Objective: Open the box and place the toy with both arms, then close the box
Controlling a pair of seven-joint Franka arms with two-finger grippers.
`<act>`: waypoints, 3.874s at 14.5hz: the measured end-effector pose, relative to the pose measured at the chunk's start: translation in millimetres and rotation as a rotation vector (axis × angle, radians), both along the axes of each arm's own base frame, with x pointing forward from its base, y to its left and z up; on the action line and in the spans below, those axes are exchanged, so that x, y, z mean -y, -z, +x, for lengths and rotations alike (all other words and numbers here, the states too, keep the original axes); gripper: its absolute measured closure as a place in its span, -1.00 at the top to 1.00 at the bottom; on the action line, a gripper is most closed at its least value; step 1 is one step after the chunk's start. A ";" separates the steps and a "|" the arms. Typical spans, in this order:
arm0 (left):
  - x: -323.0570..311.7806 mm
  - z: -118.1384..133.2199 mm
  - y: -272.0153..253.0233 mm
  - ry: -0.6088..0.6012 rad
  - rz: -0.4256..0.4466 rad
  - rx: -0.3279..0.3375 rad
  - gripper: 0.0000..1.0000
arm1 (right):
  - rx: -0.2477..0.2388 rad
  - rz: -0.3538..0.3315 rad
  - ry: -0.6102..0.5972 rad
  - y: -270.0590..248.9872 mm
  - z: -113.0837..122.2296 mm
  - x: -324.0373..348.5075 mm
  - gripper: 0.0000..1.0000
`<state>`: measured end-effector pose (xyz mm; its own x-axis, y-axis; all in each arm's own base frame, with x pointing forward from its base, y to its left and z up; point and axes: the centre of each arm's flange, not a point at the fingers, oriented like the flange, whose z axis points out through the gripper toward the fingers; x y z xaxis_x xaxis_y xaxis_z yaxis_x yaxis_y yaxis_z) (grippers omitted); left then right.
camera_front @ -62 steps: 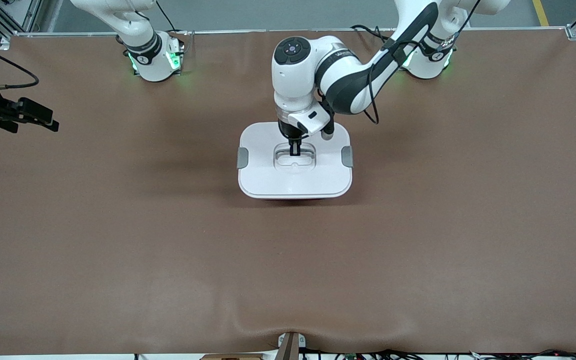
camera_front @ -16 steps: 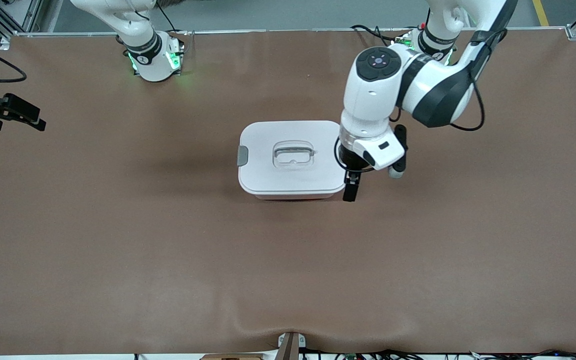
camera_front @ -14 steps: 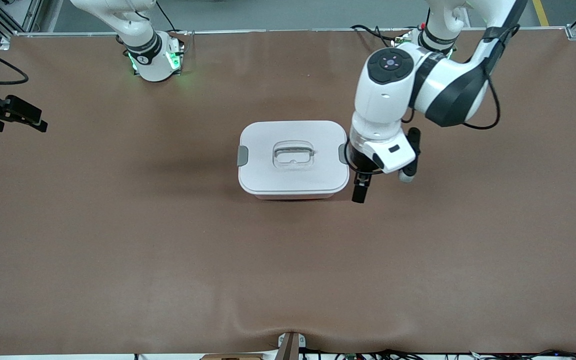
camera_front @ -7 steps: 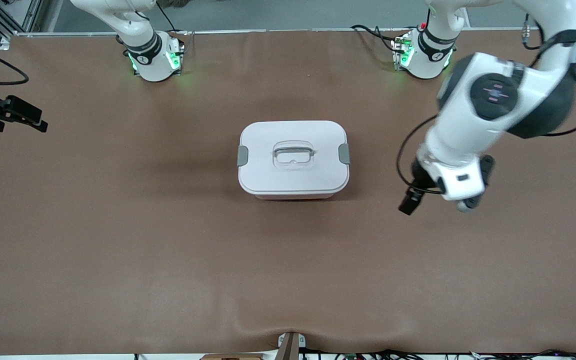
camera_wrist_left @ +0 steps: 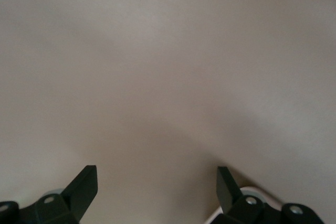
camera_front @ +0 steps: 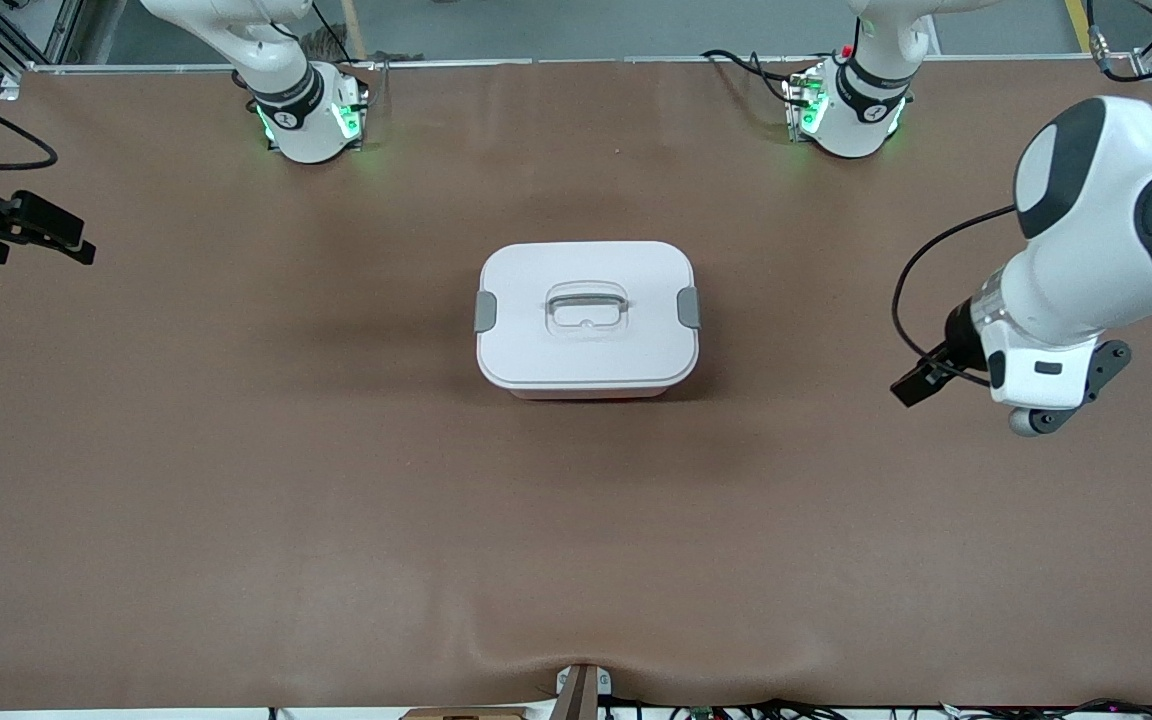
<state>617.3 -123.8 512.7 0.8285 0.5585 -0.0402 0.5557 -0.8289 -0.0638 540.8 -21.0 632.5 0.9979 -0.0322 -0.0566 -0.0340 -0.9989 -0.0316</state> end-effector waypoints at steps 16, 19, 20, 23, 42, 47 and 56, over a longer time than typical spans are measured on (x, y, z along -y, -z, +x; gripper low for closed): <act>-76.8 -69.3 -122.9 0.346 -0.037 0.019 1.00 | -0.002 0.000 -0.002 1.2 0.8 -1.1 1.00; -85.0 -88.1 -144.2 0.366 -0.049 0.027 1.00 | -0.002 0.000 -0.002 1.3 0.8 -1.1 1.00; -85.1 -93.8 -148.5 0.412 -0.051 0.022 1.00 | -0.002 0.000 -0.002 1.3 0.8 -1.1 1.00; -90.4 -98.0 -149.3 0.508 -0.057 0.015 1.00 | -0.002 0.000 -0.002 1.4 0.9 -1.2 1.00; -79.2 -102.9 -151.6 0.554 -0.052 0.039 1.00 | -0.005 0.000 -0.003 3.1 1.9 -1.4 1.00; -79.2 -102.7 -150.2 0.554 -0.052 0.036 1.00 | -0.005 0.000 -0.003 3.2 2.0 -1.5 1.00; -85.6 -97.0 -140.8 0.542 -0.053 0.024 1.00 | -0.006 0.000 -0.004 3.8 2.4 -1.9 1.00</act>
